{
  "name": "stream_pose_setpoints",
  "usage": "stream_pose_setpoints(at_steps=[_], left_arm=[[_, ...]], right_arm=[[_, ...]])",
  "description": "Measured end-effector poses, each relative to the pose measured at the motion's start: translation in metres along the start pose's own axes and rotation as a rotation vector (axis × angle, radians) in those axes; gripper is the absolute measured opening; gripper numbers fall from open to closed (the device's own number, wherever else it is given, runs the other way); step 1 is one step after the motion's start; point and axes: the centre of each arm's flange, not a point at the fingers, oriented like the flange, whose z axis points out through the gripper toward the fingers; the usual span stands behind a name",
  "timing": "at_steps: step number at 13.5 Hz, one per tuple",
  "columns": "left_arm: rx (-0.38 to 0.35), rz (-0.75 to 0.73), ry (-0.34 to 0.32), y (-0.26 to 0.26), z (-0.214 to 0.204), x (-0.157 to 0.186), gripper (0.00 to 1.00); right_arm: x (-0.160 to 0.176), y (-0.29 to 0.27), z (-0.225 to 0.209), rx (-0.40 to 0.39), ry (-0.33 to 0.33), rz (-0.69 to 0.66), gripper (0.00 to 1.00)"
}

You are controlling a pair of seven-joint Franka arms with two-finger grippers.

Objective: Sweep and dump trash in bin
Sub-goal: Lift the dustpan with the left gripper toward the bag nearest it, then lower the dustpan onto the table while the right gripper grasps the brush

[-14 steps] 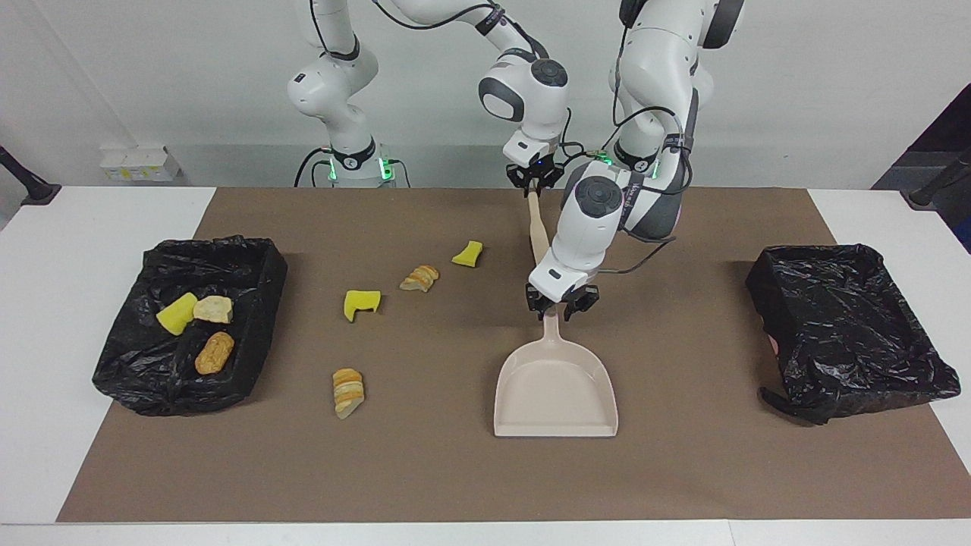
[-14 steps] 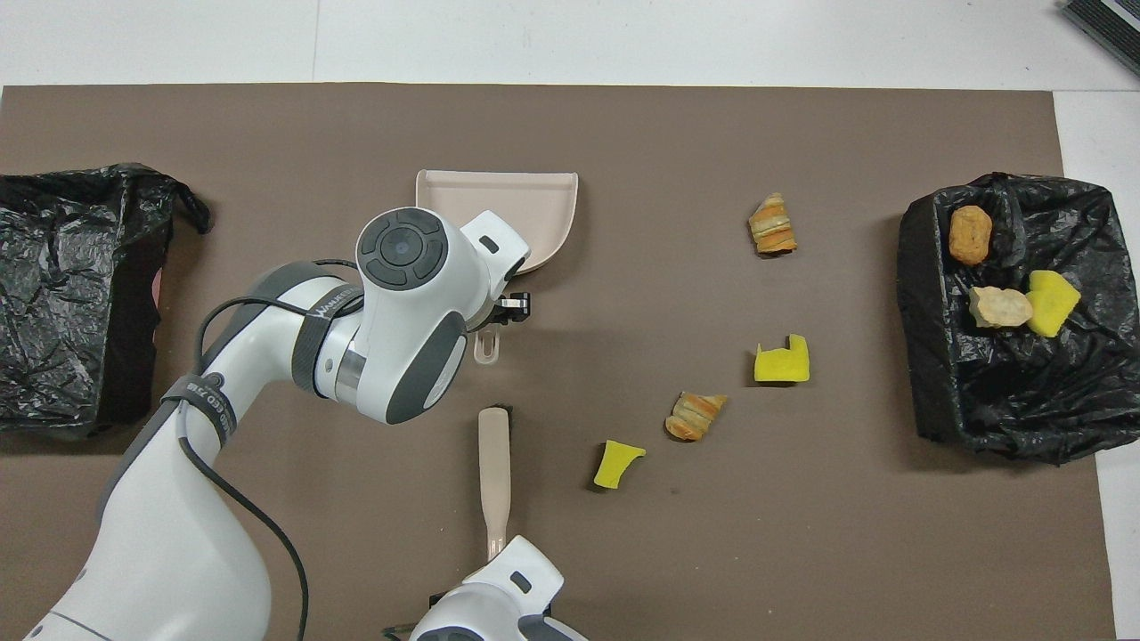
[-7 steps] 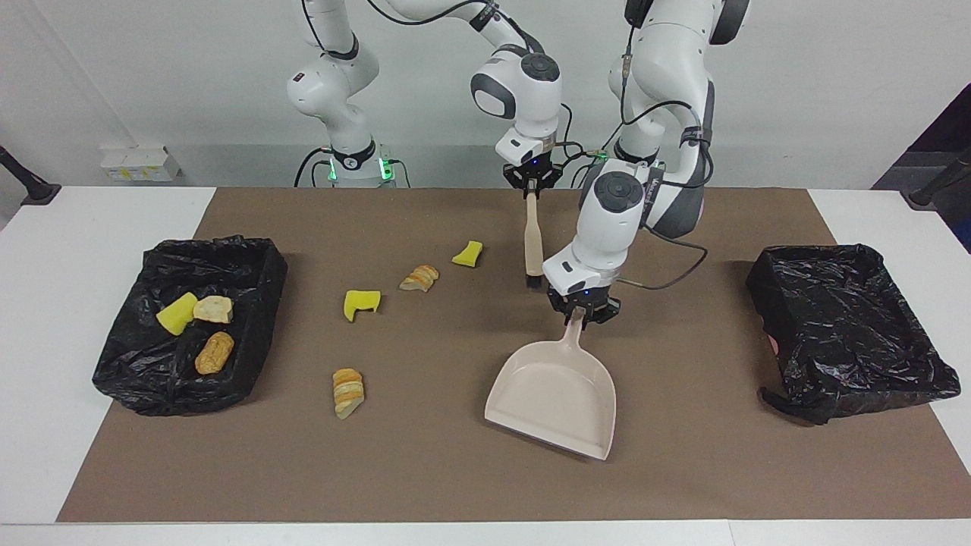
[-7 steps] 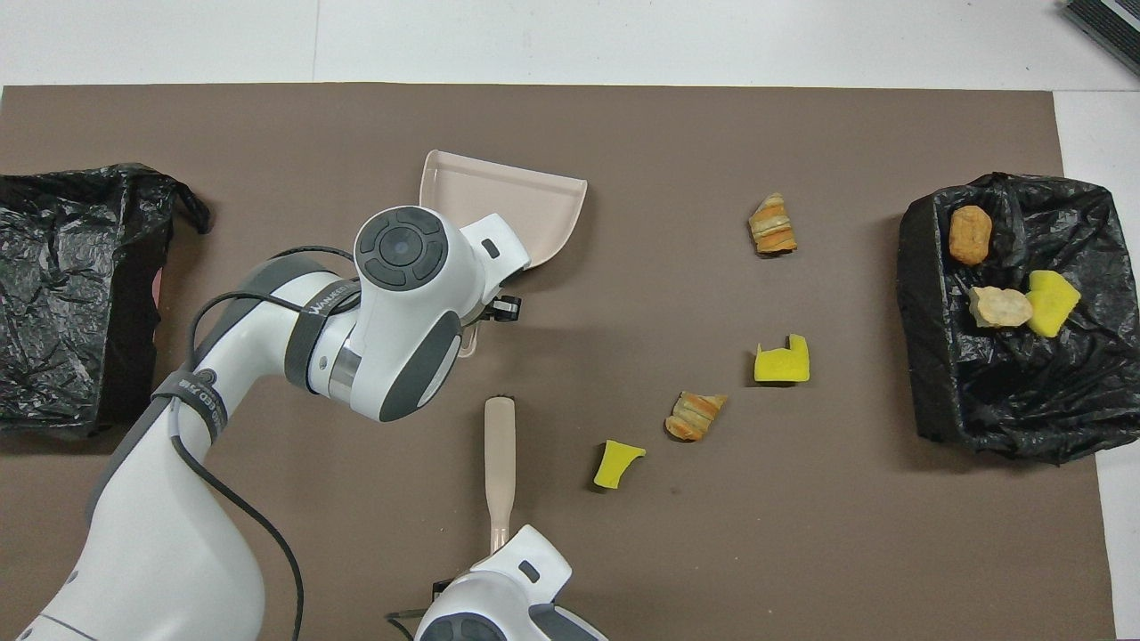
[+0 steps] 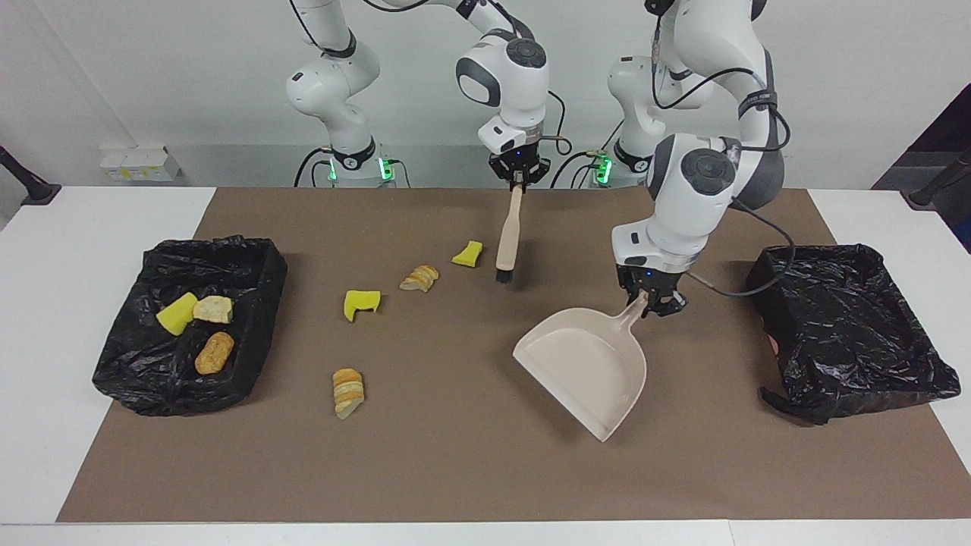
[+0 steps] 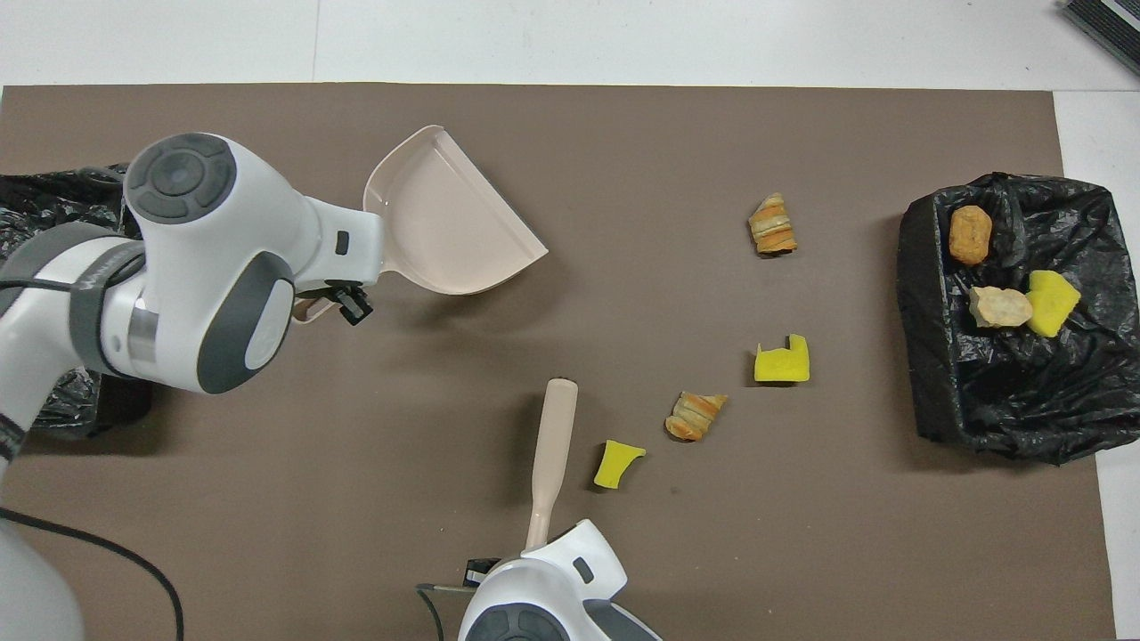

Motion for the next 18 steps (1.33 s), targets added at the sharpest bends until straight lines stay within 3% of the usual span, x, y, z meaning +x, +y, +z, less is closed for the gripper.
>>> stream_pose_setpoints(at_steps=[3,5,10,14,18], left_arm=[[-0.004,0.106,-0.012,-0.013,-0.007,-0.021,0.31],[-0.003,0.198,-0.054,-0.014,0.007,-0.034,0.31],[0.016,0.349,-0.109,0.04,0.041,-0.065,0.31],[0.047,0.46,-0.098,0.102,0.052,-0.055,0.31],[0.05,0.475,-0.091,0.121,0.078,-0.057,0.31]], right_arm=[[-0.004,0.008,0.0,-0.043,-0.013,0.152,0.26],[-0.008,0.009,0.001,-0.059,-0.013,0.268,0.26],[-0.039,0.016,0.042,-0.157,-0.017,0.397,0.26],[-0.027,0.005,0.057,-0.09,-0.009,0.446,0.26],[0.009,-0.006,0.064,-0.001,-0.004,0.439,0.26]])
